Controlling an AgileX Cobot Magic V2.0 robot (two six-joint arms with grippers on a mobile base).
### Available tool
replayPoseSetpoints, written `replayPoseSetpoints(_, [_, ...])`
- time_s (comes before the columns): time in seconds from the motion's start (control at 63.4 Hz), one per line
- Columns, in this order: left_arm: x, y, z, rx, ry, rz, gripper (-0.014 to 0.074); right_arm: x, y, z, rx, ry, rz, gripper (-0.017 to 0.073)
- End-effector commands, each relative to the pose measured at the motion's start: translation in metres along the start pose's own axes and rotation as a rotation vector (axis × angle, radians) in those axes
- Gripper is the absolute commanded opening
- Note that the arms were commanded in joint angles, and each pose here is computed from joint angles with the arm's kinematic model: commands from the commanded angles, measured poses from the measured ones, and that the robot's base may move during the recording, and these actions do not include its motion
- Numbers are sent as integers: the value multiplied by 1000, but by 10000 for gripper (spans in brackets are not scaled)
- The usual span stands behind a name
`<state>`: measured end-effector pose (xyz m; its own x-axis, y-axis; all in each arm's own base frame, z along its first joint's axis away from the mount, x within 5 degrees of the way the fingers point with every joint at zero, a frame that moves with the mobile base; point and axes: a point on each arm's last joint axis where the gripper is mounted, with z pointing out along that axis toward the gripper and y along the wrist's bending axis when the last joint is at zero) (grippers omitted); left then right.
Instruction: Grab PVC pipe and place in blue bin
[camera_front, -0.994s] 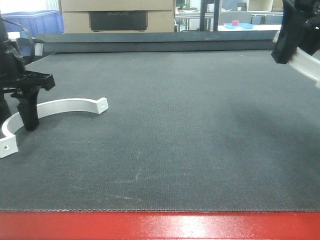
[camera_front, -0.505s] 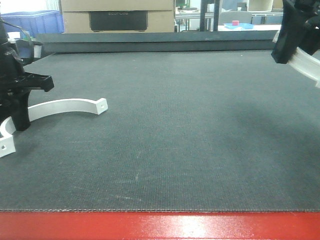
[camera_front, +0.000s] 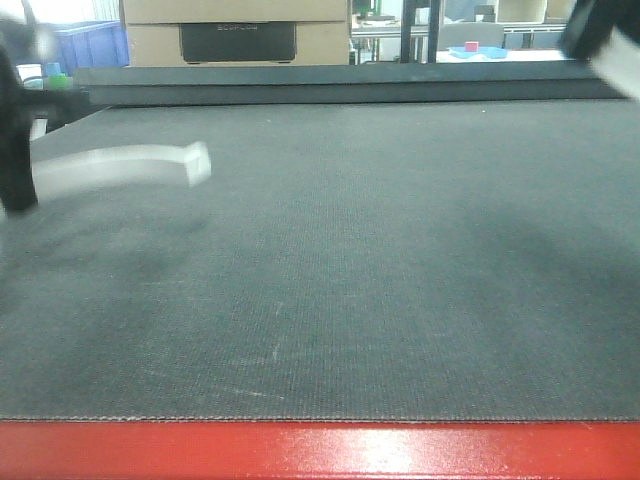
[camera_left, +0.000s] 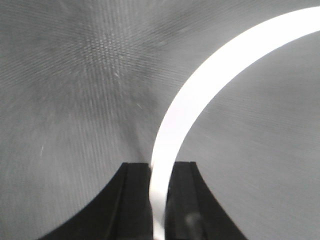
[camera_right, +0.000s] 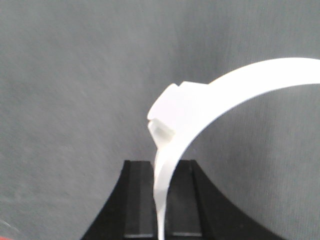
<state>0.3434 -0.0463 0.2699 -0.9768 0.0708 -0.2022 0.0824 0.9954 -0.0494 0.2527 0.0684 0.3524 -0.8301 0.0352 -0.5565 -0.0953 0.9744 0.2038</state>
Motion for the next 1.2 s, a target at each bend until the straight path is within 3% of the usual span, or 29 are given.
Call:
replayPoseSetpoints(0.0, [10, -4, -30, 50, -94, -42, -111, -4, 2, -20, -18, -121, -43, -167])
replayPoseSetpoints(0.315, [54, -4, -88, 84, -533, -52, -111, 3, -1, -45, -12, -324, -106, -167])
replayPoseSetpoints(0.536, [93, -1, -109, 95, -826, -58, -111, 33, -10, -38, -25, -446, -105, -167])
replayPoseSetpoints(0.71, [128, 2, -123, 104, -1038, -61, -111, 53, -14, -55, -48, -594, -108, -167])
replayPoseSetpoints(1.009, [182, 6, -142, 85, -1238, -27, -111, 86, -18, -93, -77, -764, -118, -167])
replayPoseSetpoints(1.183, [197, 6, -156, 75, -1323, -10, -111, 93, -19, -107, -88, -825, -121, -167])
